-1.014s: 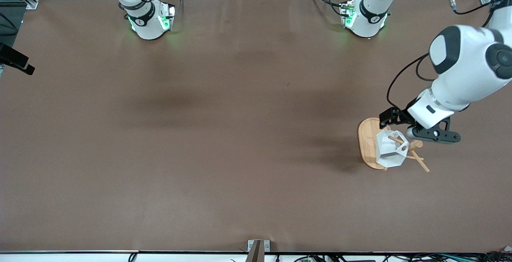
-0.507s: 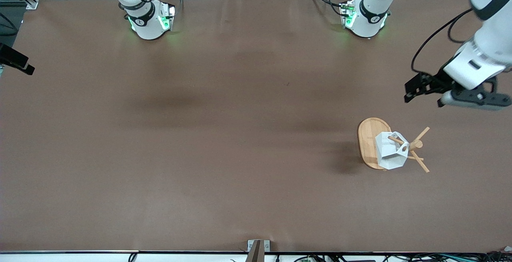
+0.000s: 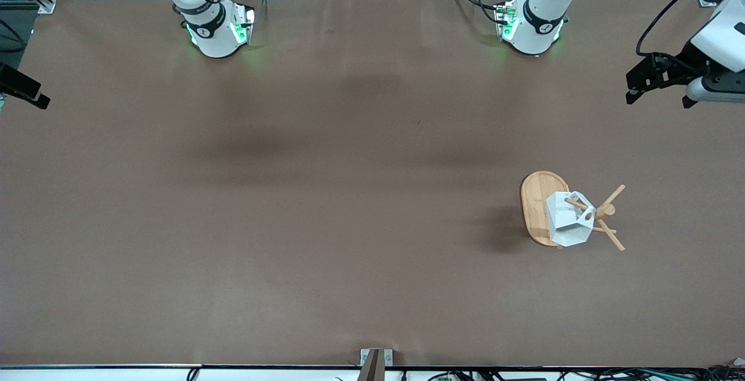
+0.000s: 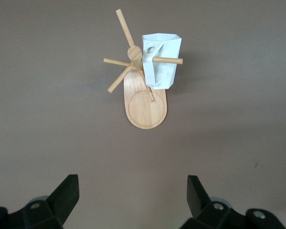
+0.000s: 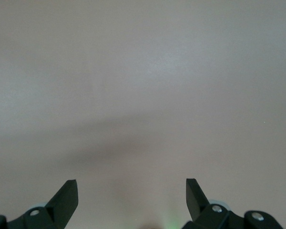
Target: Hang cup on rack
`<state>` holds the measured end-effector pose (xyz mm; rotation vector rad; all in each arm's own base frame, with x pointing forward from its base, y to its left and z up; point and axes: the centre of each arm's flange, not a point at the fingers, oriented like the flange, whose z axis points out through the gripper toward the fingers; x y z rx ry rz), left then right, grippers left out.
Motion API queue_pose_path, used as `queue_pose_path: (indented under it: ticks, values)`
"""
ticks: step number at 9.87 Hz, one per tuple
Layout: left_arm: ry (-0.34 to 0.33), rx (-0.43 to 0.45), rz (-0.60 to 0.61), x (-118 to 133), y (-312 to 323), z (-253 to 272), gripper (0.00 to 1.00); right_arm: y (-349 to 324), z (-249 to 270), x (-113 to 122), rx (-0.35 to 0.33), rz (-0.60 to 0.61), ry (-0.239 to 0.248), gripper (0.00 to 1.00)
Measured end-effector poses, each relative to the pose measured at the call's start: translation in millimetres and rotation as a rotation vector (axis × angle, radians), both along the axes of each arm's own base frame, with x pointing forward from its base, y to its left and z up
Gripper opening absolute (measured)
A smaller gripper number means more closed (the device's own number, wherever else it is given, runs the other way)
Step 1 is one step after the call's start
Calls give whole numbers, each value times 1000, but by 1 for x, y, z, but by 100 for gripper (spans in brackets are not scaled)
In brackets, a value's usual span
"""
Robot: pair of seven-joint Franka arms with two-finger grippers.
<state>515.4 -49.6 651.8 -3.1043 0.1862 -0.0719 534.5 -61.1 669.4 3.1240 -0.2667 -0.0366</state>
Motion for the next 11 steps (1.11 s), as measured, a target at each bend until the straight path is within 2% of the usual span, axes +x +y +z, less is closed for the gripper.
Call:
queue_pose_path:
  ticks: [6, 11]
  values:
    - [29, -1, 101, -13, 3, 6, 100, 0, 0, 0, 0, -1, 0, 100]
    - [50, 2, 75, -14, -13, 3, 100, -2, 0, 0, 0, -4, -1, 100]
